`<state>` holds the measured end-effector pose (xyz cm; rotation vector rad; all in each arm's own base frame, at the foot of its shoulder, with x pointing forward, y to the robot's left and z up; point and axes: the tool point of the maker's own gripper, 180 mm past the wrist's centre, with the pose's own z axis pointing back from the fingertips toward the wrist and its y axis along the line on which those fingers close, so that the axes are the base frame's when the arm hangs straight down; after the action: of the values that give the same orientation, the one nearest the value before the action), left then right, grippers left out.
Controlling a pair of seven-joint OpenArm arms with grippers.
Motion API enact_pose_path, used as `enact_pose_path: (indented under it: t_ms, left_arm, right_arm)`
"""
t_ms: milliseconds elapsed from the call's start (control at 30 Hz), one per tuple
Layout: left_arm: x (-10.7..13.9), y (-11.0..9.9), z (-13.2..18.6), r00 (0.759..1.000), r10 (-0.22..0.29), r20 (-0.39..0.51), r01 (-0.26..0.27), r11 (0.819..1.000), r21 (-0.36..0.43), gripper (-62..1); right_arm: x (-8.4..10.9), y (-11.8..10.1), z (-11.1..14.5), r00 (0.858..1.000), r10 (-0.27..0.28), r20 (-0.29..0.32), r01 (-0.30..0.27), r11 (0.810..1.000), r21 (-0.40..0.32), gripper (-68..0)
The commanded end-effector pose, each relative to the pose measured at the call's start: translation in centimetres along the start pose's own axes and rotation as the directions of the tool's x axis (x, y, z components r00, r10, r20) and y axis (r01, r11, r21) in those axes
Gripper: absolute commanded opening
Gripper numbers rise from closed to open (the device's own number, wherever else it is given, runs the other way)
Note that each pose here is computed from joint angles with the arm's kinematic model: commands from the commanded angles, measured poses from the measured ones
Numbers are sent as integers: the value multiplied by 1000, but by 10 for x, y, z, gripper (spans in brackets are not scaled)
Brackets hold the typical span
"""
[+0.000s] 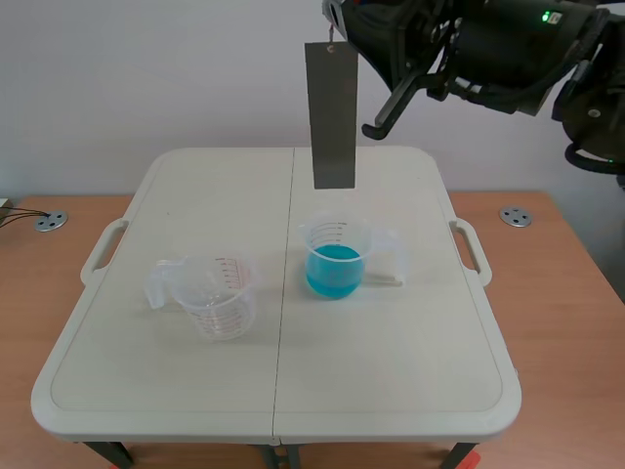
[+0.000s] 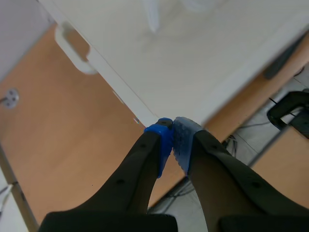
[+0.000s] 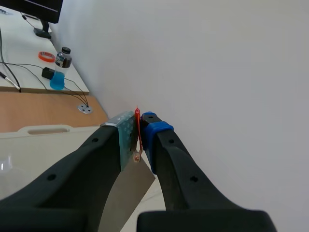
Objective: Hold the metal plate by the orange handle, dip it into the blue solution, take it out and point at it, then put the plate back in the beaker on the left.
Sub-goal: 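Raise the plate and point at it, then put the plate into the left beaker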
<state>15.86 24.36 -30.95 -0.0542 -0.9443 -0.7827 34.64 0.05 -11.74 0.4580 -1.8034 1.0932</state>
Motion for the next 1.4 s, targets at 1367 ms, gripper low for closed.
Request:
enact_pose_path:
  t_ms: [1367]
  left_arm:
    - [-92, -126, 51, 902, 349, -252, -335, 937, 100, -594]
  right_arm:
    - [53, 95, -74, 981, -144, 133, 113, 970, 216, -662]
